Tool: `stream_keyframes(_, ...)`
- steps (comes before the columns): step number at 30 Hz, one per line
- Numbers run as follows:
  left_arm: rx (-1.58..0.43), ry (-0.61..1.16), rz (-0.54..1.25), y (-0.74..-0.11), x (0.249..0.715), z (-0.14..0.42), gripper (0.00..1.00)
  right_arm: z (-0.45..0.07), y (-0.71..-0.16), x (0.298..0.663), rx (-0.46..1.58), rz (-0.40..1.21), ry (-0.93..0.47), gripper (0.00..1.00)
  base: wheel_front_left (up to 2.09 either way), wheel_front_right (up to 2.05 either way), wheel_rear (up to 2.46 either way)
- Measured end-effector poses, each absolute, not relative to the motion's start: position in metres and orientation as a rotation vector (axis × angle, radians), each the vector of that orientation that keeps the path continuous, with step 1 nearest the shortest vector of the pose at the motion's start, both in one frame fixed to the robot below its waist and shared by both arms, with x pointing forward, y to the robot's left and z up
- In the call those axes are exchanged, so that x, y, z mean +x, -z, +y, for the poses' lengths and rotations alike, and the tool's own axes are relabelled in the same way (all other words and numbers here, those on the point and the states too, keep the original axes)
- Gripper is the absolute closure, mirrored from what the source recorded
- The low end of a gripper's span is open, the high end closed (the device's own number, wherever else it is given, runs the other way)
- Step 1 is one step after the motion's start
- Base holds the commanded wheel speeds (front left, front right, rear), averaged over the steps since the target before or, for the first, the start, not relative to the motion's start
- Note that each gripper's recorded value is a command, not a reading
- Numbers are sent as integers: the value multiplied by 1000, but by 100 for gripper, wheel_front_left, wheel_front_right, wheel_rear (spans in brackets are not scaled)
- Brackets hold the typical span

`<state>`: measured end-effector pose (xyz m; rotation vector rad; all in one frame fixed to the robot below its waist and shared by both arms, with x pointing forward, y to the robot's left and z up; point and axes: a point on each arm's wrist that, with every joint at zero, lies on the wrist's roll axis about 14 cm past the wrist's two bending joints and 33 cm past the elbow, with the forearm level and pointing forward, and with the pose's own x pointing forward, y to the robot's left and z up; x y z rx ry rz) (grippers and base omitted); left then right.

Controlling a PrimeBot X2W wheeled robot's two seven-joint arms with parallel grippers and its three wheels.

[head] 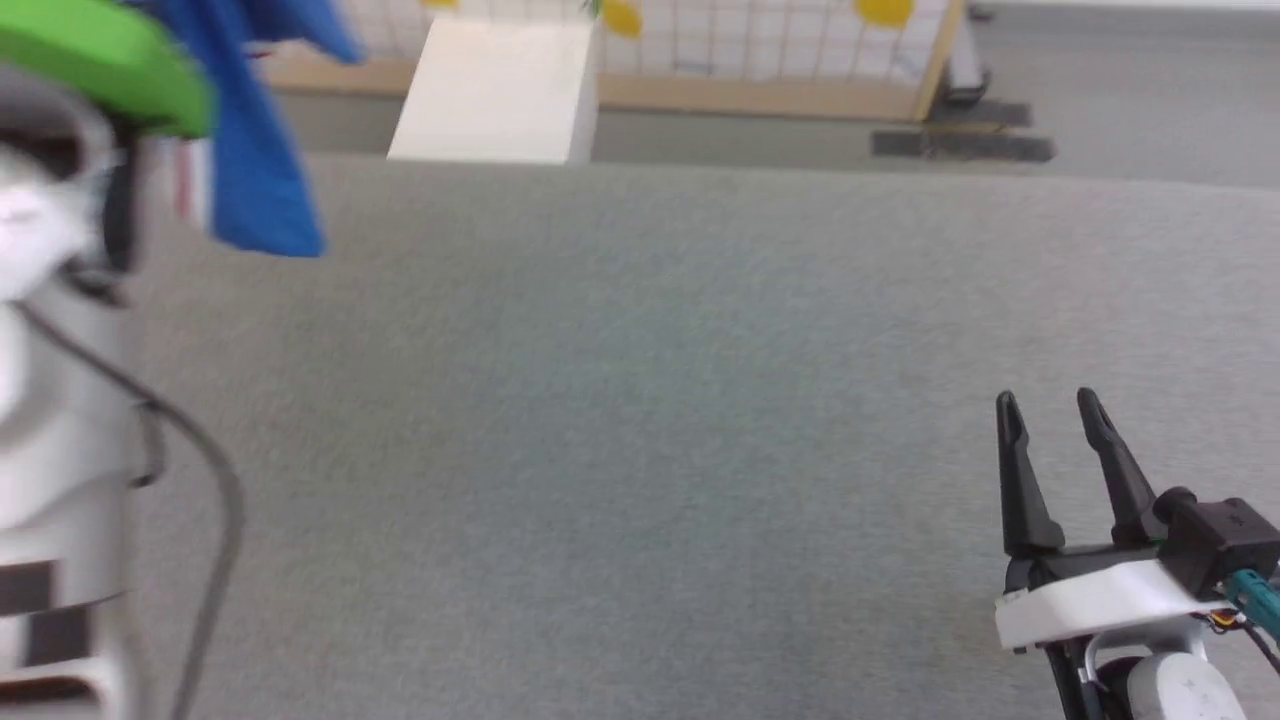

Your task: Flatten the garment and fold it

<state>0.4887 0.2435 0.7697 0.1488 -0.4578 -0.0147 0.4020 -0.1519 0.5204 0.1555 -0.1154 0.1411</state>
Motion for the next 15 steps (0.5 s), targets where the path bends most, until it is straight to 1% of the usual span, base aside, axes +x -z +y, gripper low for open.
stream_keyframes(4,42,214,-500,-776,492,161,100,-169,-529,388,145,-138,-94,0,0,0,0)
stream_keyframes(8,-61,404,-469,-765,489,82,100,-184,-532,374,134,-142,-51,0,0,0,0)
stream_keyframes(10,-104,477,-430,-753,486,52,100,-191,-536,368,129,-150,-32,0,0,0,0)
stream_keyframes(13,-136,556,-299,-711,484,16,100,-201,-541,360,124,-161,-3,0,0,0,0)
stream_keyframes(14,-137,609,-76,-640,477,-11,100,-209,-543,351,121,-164,24,0,0,0,0)
stream_keyframes(15,-122,625,21,-610,472,-19,100,-211,-542,348,120,-163,31,0,0,0,0)
